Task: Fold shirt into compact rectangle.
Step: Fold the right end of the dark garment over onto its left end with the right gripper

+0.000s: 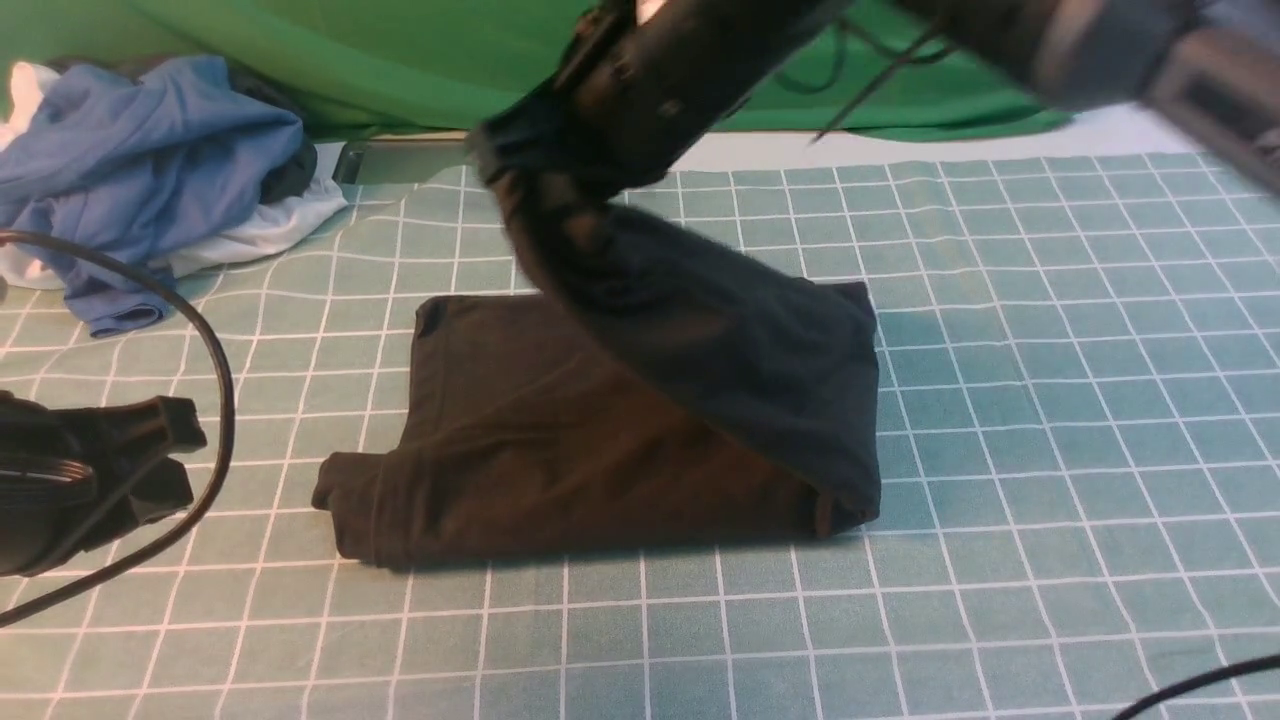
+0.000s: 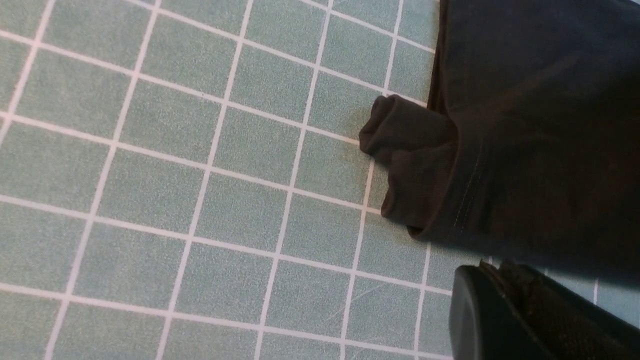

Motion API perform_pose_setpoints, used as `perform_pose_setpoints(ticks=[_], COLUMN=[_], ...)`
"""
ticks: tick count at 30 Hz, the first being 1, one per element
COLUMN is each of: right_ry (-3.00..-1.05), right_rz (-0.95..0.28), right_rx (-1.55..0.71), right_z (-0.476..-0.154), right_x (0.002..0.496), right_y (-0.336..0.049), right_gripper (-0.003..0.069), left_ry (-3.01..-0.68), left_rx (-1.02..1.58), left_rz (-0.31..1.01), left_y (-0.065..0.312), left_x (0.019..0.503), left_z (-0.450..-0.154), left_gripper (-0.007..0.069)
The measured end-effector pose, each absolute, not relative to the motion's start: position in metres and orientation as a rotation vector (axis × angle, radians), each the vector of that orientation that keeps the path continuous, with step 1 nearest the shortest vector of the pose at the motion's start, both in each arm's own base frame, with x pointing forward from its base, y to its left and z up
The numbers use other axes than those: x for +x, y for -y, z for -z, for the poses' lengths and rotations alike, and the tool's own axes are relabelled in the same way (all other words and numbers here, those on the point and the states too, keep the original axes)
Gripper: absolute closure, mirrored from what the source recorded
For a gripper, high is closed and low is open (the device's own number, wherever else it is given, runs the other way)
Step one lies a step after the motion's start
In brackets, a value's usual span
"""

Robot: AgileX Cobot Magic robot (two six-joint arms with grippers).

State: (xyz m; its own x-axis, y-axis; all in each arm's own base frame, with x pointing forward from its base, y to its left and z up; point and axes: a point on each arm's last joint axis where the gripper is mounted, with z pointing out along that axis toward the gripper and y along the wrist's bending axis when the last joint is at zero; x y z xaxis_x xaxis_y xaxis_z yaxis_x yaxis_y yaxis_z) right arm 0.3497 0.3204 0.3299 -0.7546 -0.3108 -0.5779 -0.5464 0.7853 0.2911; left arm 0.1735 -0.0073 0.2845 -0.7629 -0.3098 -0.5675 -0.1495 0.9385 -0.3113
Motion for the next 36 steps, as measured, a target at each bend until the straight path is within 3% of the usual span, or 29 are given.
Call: perform_pose_setpoints(ticks=[10,14,21,24,29,31,32,33,34,36], right_ry=[-2.538,-2.555,-2.538,-2.525,-2.483,-2.441,-2.443,-2.446,-2.470,-2.513], right_rz=[-0.672,-0.704,-0.754,-0.727,-0.617,-0.470,-0.415,-0.389,-0.305,-0.237], right_rx=[-0.587,-0.528,-0.548,-0.632,-0.748,-0.789,-0.787,-0.792,-0.792,-0.779], right_z=[-0.260,-0.237,-0.227,-0.237,-0.273,-0.307,-0.314,-0.317,-0.322,-0.321], right_x=[0.351,0.351,0.347,0.345,0.349,0.354,0.357,0.357,0.361,0.367], right_y=[-0.373,-0.388,-0.400,-0.395,-0.371,-0.343,-0.333,-0.329,-0.314,-0.299], right_gripper=[0.0588,0.0529,0.0227,0.0186,0.0223,0.0339,0.0402,0.0415,0.0513,0.0597], left_ry=[-2.463,-2.463,-2.465,-2.467,-2.469,-2.469,-2.467,-2.465,-2.458,-2.446], left_rx=[-0.327,-0.327,-0.321,-0.314,-0.307,-0.306,-0.307,-0.307,-0.311,-0.320], left_rz=[0.338,0.338,0.328,0.313,0.301,0.300,0.299,0.299,0.306,0.319], left_y=[0.008,0.008,0.008,0.007,0.006,0.006,0.006,0.006,0.006,0.007], left_x=[0.172,0.172,0.172,0.172,0.172,0.172,0.172,0.172,0.173,0.173], left_z=[-0.284,-0.284,-0.283,-0.283,-0.283,-0.283,-0.283,-0.283,-0.284,-0.284], left_gripper=[0.0612,0.0612,0.0612,0.0612,0.0612,0.0612,0.0612,0.0612,0.0612,0.0612])
